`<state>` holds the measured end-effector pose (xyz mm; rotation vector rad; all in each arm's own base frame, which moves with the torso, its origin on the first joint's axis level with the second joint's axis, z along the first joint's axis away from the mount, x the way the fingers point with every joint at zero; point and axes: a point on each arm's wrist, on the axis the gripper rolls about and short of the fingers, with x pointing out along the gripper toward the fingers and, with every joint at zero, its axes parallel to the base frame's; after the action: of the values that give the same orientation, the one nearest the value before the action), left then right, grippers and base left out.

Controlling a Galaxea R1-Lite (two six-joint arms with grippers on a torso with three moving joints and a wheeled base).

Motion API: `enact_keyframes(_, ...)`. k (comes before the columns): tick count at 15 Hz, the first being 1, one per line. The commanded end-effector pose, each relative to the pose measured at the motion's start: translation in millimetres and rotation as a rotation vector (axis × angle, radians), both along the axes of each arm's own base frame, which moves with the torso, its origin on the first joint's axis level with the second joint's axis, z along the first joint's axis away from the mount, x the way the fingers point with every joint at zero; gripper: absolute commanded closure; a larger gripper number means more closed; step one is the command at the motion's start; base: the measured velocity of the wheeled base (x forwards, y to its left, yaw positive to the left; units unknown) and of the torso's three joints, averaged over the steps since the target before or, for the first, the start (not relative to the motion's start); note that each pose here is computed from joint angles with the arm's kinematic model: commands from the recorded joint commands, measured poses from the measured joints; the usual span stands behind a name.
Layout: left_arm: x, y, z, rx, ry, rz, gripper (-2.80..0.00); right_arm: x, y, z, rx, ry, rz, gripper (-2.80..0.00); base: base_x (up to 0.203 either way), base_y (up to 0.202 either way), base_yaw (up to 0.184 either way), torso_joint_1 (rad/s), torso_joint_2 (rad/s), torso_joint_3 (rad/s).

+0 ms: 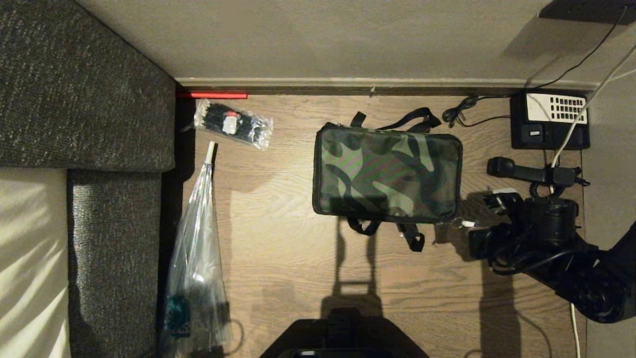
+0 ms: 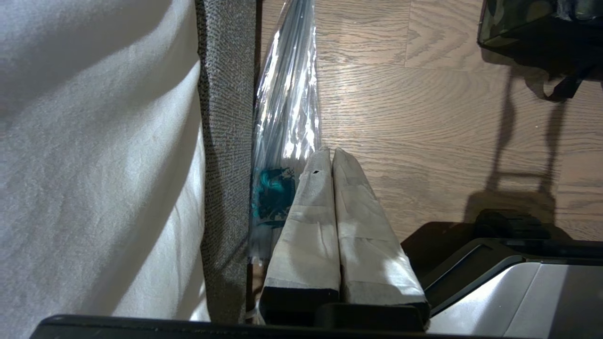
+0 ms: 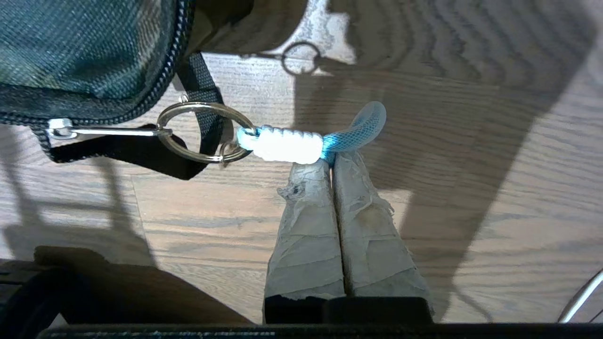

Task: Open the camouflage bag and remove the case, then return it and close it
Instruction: Open the top of the storage box

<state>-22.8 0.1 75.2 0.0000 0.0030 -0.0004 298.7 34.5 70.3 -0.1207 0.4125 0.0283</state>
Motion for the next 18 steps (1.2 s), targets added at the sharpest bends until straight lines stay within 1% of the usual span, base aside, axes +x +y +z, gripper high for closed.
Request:
enact_keyframes(1,0.0,0.0,0.0,0.0,0.0,0.0,0.0,0.5,-4.6,2.2,0.001,-0.012,-0.012,0.0,0.0,0.0,0.0,0.0,0.0,0.0)
enact_keyframes(2,0.0,0.0,0.0,0.0,0.0,0.0,0.0,2.1,-7.6,5.4,0.001,-0.026,-0.013,0.0,0.0,0.0,0.0,0.0,0.0,0.0)
enact_keyframes(3,0.0,0.0,0.0,0.002,0.0,0.0,0.0,2.4,-11.2,5.3,-0.007,-0.024,-0.015,0.0,0.0,0.0,0.0,0.0,0.0,0.0)
enact_keyframes(8,0.0,0.0,0.0,0.0,0.0,0.0,0.0,2.6,-27.7,3.5,-0.003,-0.009,-0.028,0.0,0.0,0.0,0.0,0.0,0.0,0.0)
enact_keyframes(11,0.0,0.0,0.0,0.0,0.0,0.0,0.0,4.3,-33.5,5.7,-0.012,-0.02,-0.03,0.0,0.0,0.0,0.0,0.0,0.0,0.0)
enact_keyframes(15,0.0,0.0,0.0,0.001,0.0,0.0,0.0,1.8,-32.6,17.3,-0.002,-0.048,-0.015,0.0,0.0,0.0,0.0,0.0,0.0,0.0)
enact_keyframes(16,0.0,0.0,0.0,0.002,0.0,0.0,0.0,-1.6,-31.9,19.1,0.011,-0.038,0.016,0.0,0.0,0.0,0.0,0.0,0.0,0.0)
enact_keyframes(18,0.0,0.0,0.0,0.001,0.0,0.0,0.0,-4.5,-32.0,20.8,0.019,-0.022,0.03,0.0,0.0,0.0,0.0,0.0,0.0,0.0)
